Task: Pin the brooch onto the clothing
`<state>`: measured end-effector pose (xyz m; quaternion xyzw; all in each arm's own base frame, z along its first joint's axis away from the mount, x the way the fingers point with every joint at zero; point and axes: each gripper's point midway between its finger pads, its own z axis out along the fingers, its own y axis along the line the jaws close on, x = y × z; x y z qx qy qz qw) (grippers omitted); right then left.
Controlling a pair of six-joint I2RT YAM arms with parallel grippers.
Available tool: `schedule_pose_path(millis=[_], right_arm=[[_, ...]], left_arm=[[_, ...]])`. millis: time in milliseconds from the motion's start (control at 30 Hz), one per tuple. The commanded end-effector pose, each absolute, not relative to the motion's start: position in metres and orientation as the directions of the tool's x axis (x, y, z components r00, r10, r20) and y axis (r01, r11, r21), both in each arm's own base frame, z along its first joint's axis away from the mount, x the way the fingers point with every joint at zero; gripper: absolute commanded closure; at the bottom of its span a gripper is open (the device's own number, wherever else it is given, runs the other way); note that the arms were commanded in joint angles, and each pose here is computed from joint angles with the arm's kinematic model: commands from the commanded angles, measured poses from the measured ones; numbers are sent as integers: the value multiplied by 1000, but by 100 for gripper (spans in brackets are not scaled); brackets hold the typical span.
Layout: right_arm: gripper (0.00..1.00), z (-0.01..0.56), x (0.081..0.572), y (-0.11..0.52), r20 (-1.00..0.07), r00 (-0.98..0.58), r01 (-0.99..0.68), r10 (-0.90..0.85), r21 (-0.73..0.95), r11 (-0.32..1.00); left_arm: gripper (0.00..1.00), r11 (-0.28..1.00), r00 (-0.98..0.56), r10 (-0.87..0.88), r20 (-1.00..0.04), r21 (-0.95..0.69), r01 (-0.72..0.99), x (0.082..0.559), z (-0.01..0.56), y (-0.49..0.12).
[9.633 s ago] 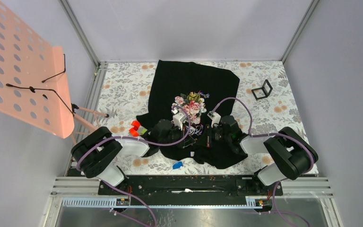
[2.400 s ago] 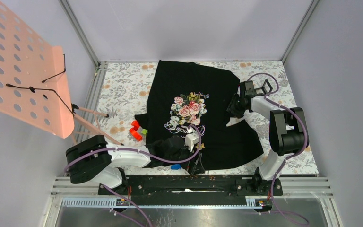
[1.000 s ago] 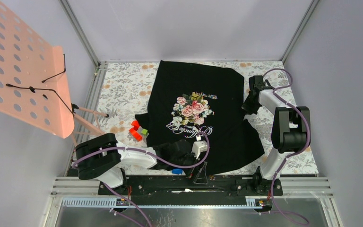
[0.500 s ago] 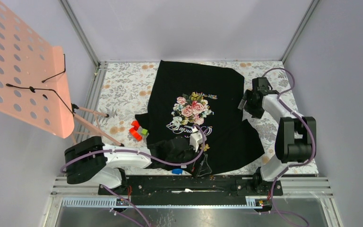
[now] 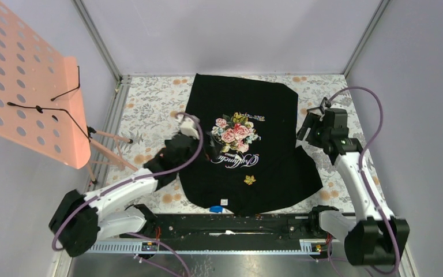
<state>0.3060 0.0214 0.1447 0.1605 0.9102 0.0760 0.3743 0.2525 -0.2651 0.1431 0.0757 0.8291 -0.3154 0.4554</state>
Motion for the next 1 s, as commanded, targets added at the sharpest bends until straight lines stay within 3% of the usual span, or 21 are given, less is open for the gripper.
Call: schedule_pose_path(millis=[0,167,367,533,967], right_arm=[[21,194,300,22,-802,-518,124,297,273,954],[21,235,279,16,-904,-328,77,276,266,961],[21,250,257,17,-952,-110,7,287,288,958],[20,232,246,11,-954,9,11,298,298,954],[20,232,241,6,-960,22,34,278,279,960]], left_arm=[[1,871,-428,-313,-848,-436,227,283,175,-196],[1,928,-201,-311,-929,-342,150,284,231,-143],[1,939,-5,-317,-949,-314,140,265,276,-107],[1,947,-9,-312,-950,-312,79,261,255,-93],[1,944,-28,-312,-950,-314,99,262,254,-99]])
